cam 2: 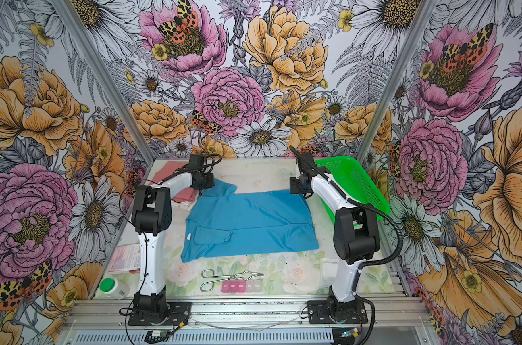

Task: Fold and stack t-shirts
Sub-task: Fold the T-shirt.

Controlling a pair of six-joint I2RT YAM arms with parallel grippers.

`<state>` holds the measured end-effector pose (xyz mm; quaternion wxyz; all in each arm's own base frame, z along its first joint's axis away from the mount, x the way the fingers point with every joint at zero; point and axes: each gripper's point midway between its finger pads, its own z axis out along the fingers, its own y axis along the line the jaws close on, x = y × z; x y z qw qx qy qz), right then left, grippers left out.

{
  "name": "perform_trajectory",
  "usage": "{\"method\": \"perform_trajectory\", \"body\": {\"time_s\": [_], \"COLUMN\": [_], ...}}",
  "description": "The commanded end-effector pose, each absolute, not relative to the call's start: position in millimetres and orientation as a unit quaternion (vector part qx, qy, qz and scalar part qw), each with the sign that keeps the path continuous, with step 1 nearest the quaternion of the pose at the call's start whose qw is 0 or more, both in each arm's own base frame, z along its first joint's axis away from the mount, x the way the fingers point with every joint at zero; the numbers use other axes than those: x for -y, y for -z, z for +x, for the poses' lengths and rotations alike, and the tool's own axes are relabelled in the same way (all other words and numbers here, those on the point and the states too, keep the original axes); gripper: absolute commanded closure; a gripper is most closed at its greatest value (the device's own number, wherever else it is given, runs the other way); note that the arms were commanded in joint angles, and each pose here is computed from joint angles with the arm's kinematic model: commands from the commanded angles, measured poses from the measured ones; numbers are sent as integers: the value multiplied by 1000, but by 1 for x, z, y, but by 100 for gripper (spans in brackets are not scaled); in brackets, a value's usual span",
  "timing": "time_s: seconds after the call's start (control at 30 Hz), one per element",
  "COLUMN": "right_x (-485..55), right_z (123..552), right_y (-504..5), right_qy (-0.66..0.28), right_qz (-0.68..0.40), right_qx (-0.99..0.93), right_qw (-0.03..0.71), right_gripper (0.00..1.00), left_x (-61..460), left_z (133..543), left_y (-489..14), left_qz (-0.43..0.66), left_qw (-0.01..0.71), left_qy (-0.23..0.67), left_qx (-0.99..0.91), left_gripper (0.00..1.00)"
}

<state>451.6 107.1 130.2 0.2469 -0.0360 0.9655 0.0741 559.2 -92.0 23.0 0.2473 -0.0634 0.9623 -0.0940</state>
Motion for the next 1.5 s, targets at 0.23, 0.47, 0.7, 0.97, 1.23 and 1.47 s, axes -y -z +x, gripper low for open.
{"method": "perform_trajectory", "body": {"time_s": [0.23,0.47,0.7,0.97,1.23,1.47], "right_x": [-114,-99,-91,-92,-82,-79], "right_z": [461,470,479,469,441,415], "right_y": [-161,-155,-165,-179,-162,-163], "right_qy": [-111,-162,-184,-201,-201,-199], "right_qz": [-56,-46,-49,-49,-23,-6], "right_qx": [-952,-948,-939,-932,-940,-939], "right_qw": [281,269,285,298,275,279], "right_gripper": [100,100,100,100,100,100], "left_x": [83,72,68,63,59,64], "left_z": [550,540,504,466,413,374], "left_y": [-71,-152,-163,-186,-192,-180], "left_qz": [-53,-52,-63,-86,-119,-126], "left_qw": [271,340,353,392,421,421], "left_qy": [85,115,128,158,180,188], "left_qx": [-957,-932,-925,-902,-881,-878], "left_gripper": [100,100,100,100,100,100]}}
